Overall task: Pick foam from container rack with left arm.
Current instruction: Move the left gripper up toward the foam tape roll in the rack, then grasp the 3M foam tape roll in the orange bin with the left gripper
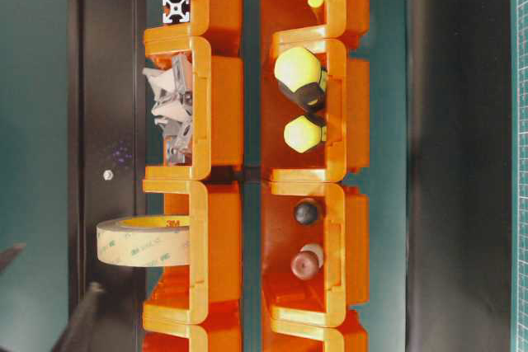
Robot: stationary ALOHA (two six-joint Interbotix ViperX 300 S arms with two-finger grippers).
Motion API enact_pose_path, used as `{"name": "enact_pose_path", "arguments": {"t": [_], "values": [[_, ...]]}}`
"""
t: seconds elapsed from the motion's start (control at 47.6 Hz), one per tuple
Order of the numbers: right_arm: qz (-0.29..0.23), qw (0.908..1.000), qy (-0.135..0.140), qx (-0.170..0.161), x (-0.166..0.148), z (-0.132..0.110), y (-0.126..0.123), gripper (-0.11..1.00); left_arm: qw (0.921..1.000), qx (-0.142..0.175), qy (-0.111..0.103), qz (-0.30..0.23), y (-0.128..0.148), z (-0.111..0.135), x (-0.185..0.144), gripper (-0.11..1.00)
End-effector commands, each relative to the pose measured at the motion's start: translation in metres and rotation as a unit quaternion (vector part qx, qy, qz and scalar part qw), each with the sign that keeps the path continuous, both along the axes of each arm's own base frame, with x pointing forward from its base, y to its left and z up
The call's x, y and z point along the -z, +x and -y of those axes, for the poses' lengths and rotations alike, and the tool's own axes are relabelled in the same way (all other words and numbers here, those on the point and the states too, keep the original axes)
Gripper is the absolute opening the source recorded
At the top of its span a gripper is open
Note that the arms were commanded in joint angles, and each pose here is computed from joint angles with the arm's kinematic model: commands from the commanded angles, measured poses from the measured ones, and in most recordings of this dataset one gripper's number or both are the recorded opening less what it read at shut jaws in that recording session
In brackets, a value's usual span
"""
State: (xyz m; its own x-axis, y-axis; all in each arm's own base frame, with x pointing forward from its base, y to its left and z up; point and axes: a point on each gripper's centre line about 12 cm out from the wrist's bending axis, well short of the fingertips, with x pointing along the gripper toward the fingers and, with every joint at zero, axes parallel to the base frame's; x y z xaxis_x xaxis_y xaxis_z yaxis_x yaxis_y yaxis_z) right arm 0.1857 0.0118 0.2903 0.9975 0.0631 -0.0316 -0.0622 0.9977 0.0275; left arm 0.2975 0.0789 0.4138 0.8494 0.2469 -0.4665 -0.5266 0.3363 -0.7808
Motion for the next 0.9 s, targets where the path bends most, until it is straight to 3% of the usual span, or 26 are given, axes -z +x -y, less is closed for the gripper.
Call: {"name": "enact_pose_path", "arguments": {"t": [0.0, 0.189, 0.505, 0.883], "values": [[0.015, 0.9999, 0.001, -0.001, -0.013, -0.001, 0.002, -0.01, 0.9999, -0.012, 0.001, -0.007, 0.002, -0.008, -0.009, 0.9], [0.013, 0.9999, 0.0, -0.001, -0.013, 0.0, 0.002, -0.01, 0.9994, -0.014, -0.007, -0.031, 0.016, -0.013, 0.004, 0.9], [0.004, 1.0, 0.0, -0.002, -0.011, -0.001, 0.001, -0.01, 0.9998, -0.013, -0.004, -0.017, 0.039, -0.019, 0.002, 0.9], [0.005, 1.0, 0.001, -0.003, -0.011, -0.001, 0.0, -0.01, 0.9996, -0.012, -0.007, -0.027, 0.041, -0.018, 0.011, 0.87]]}}
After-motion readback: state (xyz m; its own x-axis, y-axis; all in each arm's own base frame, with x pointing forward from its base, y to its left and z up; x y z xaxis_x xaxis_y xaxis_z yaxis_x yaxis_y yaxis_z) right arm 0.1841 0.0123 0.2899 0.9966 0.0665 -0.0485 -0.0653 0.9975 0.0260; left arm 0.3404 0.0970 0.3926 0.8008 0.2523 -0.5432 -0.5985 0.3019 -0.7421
